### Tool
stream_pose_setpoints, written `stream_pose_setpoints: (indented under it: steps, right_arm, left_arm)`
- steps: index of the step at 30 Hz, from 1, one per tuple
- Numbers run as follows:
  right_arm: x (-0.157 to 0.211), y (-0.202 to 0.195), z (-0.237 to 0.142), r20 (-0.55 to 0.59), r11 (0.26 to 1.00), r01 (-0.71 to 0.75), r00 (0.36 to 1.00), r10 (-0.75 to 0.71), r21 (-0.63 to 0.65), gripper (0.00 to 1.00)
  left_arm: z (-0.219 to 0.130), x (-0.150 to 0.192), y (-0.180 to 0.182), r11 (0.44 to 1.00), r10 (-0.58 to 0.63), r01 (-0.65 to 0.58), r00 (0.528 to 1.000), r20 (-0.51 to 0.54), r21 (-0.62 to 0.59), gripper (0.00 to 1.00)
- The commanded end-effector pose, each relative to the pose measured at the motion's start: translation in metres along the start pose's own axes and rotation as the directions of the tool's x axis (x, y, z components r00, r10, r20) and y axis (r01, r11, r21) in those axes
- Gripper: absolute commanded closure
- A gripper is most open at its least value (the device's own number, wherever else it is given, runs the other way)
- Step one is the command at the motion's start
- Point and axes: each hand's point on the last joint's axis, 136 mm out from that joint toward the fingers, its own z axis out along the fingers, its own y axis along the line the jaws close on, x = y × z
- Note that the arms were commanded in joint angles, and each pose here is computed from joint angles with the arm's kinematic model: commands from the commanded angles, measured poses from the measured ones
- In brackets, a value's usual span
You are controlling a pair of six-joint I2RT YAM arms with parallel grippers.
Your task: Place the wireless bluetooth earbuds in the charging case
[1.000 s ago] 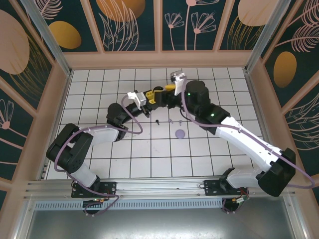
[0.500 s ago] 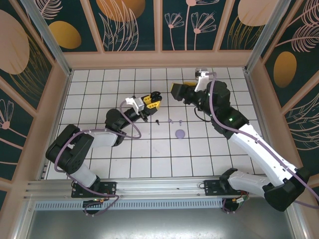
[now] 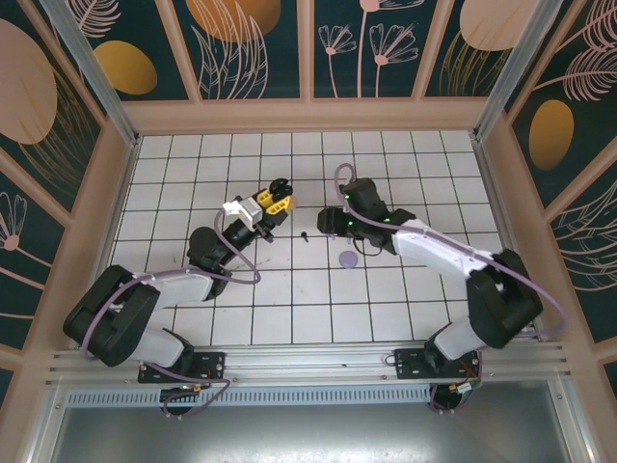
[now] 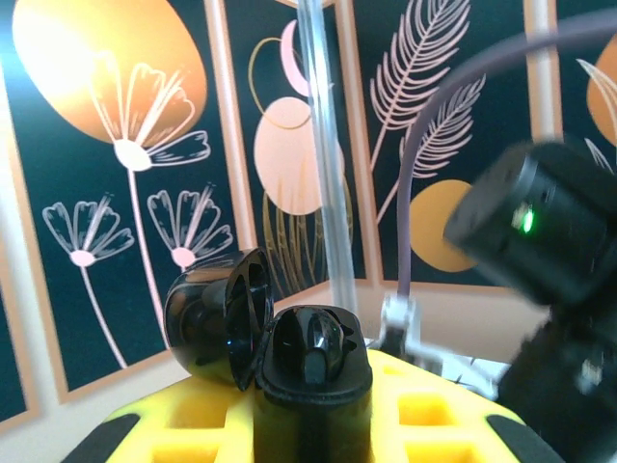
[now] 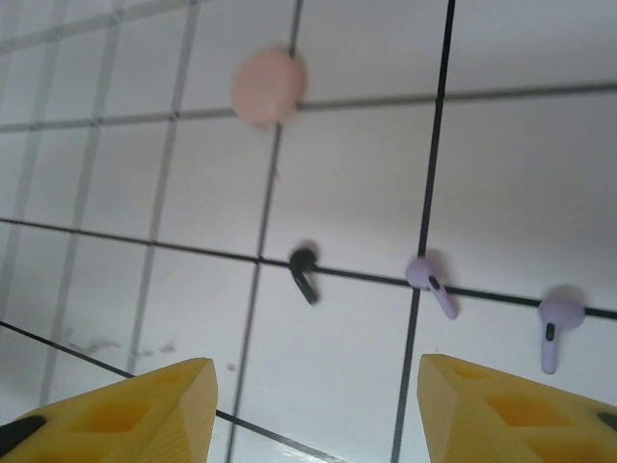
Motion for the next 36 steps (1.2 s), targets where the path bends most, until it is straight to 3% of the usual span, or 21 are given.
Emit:
stream_pose_setpoints:
  steps: [1,8,17,36]
  right_arm:
    - [0.006,0.007,0.017,-0.063,0.998,0.042,0.997,-0.040,0.040,0.44]
    - [0.017,0.002,0.066,-0.178,0.980,0.125,0.979,-0.097,0.155,0.51]
    - [0.024,-0.002,0.100,-0.245,0.939,0.222,0.957,-0.158,0.261,0.54]
    - [0.028,0.005,0.127,-0.285,0.921,0.281,0.937,-0.202,0.269,0.64]
  left_arm:
    - [-0.007,-0.003,0.020,0.994,0.029,-0.030,1.000,-0.009,-0.102,1.00]
    - [-0.020,-0.014,0.040,0.984,0.015,-0.011,1.000,0.020,-0.177,1.00]
    - [-0.033,-0.025,0.052,0.972,0.035,-0.024,0.998,0.043,-0.234,1.00]
    - [-0.039,-0.028,0.057,0.968,0.048,-0.038,0.998,0.037,-0.248,1.00]
